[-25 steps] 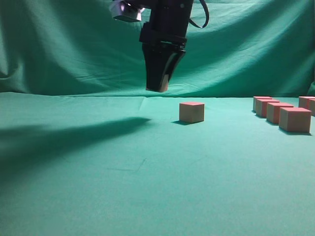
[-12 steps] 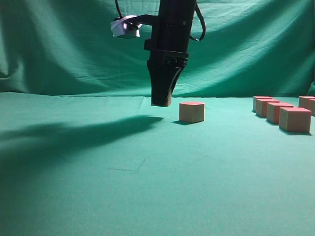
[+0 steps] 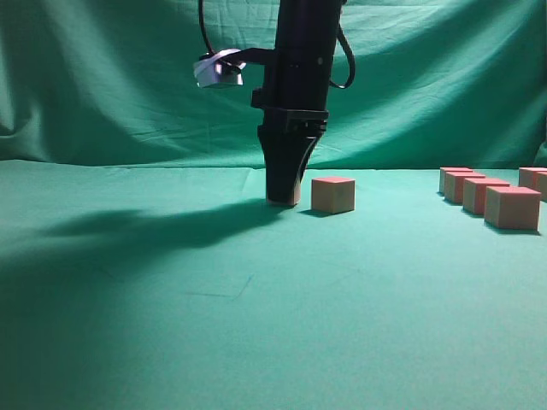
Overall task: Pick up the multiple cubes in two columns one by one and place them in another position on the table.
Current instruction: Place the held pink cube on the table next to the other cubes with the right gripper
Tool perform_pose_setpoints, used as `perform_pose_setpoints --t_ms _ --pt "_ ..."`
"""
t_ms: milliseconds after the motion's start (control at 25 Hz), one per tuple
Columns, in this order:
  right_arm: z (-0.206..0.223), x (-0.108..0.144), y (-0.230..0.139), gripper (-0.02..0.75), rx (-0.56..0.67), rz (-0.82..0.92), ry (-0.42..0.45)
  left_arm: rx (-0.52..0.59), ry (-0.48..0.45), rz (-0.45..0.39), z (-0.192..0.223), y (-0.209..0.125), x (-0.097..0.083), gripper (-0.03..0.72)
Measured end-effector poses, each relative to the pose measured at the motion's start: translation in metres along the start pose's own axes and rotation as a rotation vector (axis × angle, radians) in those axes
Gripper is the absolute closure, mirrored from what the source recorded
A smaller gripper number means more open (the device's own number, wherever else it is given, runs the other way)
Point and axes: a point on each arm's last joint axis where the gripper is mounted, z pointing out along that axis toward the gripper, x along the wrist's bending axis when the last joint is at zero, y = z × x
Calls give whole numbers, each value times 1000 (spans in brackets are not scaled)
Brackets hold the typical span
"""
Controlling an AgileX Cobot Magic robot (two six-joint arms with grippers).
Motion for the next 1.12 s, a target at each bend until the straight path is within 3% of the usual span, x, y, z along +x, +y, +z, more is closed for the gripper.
perform_pose_setpoints --t_ms 760,1040,1120 --pt "1 -1 -1 468 7 -3 -6 0 0 0 0 0 0 688" --pt "1 -1 -1 218 7 1 -6 0 0 0 0 0 0 688" --pt "1 -1 -1 208 7 12 -7 0 0 0 0 0 0 688"
